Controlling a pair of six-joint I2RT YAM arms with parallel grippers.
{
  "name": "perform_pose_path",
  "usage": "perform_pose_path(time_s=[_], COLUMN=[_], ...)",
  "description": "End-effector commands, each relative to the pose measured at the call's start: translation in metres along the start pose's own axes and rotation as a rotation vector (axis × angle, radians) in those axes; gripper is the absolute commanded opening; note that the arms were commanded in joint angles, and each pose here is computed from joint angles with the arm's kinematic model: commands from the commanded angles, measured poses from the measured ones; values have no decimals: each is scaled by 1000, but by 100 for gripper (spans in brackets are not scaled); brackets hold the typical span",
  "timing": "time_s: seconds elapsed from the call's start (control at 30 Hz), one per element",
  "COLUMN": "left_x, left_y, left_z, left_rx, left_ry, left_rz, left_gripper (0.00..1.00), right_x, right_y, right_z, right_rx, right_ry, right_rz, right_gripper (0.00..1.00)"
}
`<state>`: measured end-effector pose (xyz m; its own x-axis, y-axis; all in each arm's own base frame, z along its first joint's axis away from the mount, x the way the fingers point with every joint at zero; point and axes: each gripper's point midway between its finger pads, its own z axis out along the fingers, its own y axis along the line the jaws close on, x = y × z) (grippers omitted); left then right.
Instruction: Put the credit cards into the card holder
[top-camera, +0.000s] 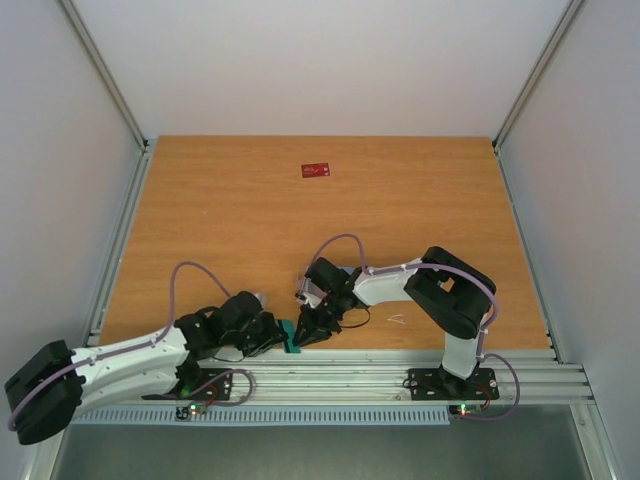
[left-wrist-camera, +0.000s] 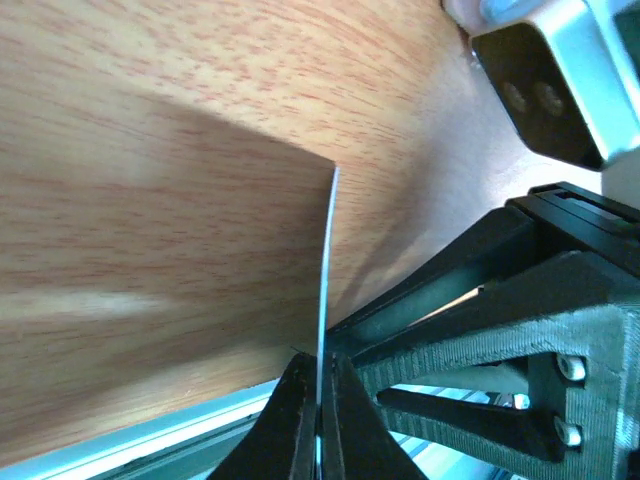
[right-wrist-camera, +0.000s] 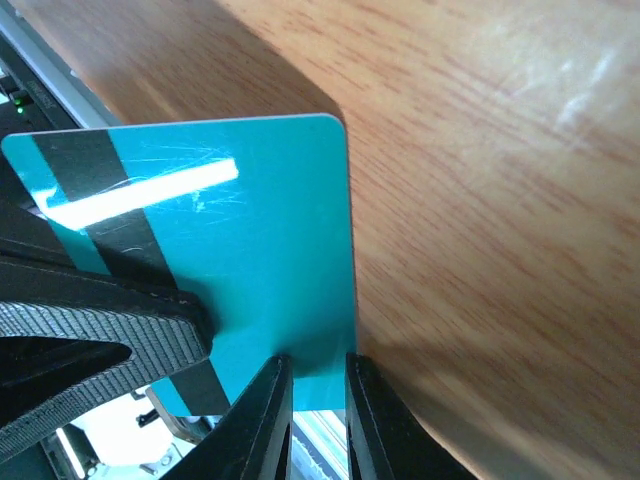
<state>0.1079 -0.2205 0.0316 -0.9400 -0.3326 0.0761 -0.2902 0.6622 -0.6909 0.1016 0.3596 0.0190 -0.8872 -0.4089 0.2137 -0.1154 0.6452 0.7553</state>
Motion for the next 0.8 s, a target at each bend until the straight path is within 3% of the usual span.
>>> perform_pose_path(time_s=[0.0, 0.1, 0.43, 0.77], left_x=[-9, -12, -13, -45], left_y=[-8, -19, -111, -185], left_z=[-7, -21, -69, -39], left_rx=[19, 15, 174, 218], left_ry=[-56, -82, -124, 8], left_rz=[13, 42, 415, 596], left_gripper=[0, 0, 0, 0], right_x=[3, -3, -13, -17], right_y=[-12, 7, 25, -22], right_z=[0, -19, -125, -194], right_rx=[79, 83, 94, 146], right_ry=[-11, -49, -304, -491], right_rz=[24, -19, -10, 126], right_gripper=[18, 18, 20, 24])
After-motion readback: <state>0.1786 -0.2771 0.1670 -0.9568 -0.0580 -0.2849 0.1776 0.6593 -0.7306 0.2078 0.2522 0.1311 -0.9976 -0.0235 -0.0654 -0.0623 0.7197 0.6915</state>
